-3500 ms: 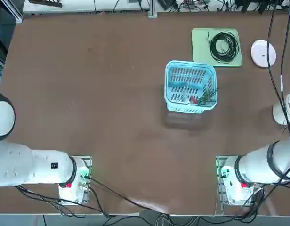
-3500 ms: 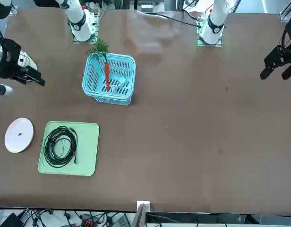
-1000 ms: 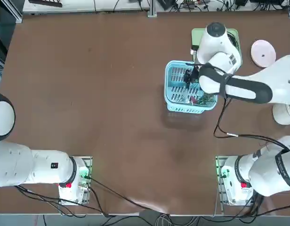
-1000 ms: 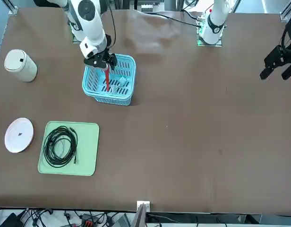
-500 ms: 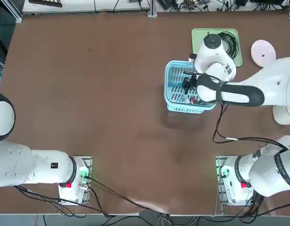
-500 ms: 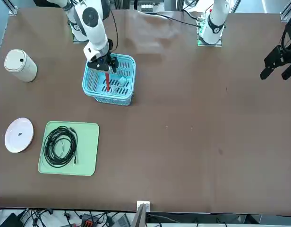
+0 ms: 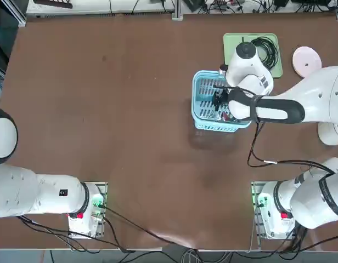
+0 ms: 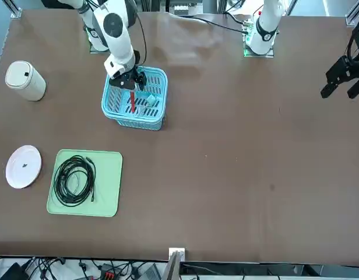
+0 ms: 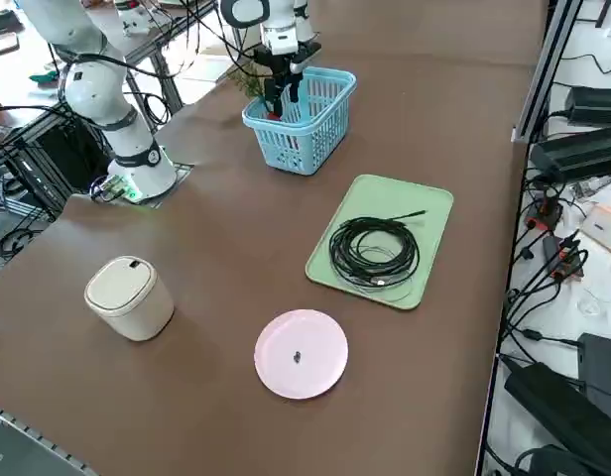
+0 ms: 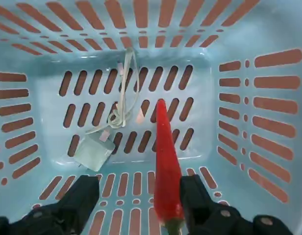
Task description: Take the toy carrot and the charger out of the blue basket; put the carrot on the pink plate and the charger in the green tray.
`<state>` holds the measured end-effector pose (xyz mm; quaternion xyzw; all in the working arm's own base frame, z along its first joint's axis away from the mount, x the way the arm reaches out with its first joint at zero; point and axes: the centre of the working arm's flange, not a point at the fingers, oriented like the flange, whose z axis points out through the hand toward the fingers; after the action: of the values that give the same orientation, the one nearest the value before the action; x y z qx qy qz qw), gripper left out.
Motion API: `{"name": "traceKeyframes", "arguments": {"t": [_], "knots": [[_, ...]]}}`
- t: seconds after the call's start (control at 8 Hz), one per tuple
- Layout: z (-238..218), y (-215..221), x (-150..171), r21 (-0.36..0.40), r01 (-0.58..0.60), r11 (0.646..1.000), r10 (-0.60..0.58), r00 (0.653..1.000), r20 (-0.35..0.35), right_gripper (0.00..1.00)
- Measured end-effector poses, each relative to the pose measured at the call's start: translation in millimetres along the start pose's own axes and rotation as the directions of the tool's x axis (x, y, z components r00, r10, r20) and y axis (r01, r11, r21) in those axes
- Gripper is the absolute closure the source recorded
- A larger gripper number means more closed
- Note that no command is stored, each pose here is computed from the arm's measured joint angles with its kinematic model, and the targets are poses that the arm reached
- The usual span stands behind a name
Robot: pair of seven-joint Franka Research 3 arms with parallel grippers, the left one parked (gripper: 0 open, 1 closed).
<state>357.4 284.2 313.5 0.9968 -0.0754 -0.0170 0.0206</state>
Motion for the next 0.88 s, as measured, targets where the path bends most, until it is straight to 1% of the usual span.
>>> {"name": "traceKeyframes", "arguments": {"t": [0.88], "knots": [[21,11,-5,0.01,-0.008,1.0,0.008,1.0,-0.008,0.0]]}}
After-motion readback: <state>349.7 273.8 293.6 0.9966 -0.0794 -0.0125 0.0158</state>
